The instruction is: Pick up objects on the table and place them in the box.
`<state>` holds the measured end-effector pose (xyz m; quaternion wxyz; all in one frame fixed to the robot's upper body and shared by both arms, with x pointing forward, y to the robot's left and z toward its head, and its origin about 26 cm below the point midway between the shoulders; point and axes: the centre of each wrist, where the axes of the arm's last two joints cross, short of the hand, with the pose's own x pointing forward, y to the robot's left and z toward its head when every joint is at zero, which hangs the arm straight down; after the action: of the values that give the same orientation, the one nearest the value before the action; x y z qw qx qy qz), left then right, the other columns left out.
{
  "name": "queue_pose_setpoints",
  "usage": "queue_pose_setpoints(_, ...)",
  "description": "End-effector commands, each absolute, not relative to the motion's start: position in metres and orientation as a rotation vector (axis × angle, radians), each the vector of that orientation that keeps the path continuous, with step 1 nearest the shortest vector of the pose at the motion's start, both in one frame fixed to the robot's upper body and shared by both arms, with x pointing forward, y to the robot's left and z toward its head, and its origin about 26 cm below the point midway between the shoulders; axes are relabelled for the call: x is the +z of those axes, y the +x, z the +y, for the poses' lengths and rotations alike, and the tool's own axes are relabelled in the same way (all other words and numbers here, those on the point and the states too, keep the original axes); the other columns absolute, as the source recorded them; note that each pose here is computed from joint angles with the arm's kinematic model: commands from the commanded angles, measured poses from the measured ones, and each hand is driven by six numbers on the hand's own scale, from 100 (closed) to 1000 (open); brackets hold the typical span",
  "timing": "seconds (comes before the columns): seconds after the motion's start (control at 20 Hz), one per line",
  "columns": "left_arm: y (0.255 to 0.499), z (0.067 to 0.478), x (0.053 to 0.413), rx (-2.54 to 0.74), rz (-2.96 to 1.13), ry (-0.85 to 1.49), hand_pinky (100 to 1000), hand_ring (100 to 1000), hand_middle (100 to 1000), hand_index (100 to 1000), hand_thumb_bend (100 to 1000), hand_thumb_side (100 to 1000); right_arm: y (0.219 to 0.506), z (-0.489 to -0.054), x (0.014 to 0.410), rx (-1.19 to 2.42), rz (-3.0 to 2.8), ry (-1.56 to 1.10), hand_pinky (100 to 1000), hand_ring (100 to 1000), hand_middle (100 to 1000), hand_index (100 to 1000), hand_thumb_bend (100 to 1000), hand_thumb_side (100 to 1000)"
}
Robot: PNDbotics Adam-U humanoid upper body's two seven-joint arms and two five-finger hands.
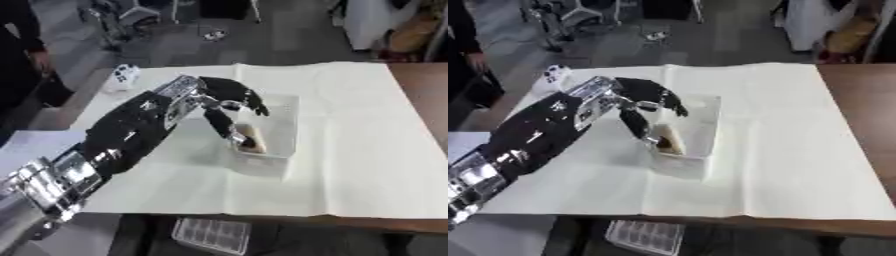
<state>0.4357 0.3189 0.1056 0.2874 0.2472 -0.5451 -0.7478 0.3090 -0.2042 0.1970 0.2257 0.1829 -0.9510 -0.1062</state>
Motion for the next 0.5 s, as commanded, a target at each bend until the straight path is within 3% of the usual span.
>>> queue_pose_setpoints(0.05,0.438,0.33,0.112,-1.968,-1.406,0.751,1000,1000,1000,1000,1000,963,0.308,-0.203,0.205,-0.286,-2.645,0.526,366,458,452,624,100,1000)
queue_pose_setpoints(0.15,0.437,0.331,0.117,-1.91,-1.468,0.786,1000,1000,1000,999,1000,1000,0.308,-0.204,0.204,-0.287,-2.646,0.521,366,458,451,624,100,1000)
queue_pose_setpoints(0.5,0.425,0.352,0.16,-1.452,-1.718,0.935,1000,1000,973,958,1000,1000,0.309,-0.209,0.2,-0.285,-2.641,0.481,366,458,451,625,100,1000)
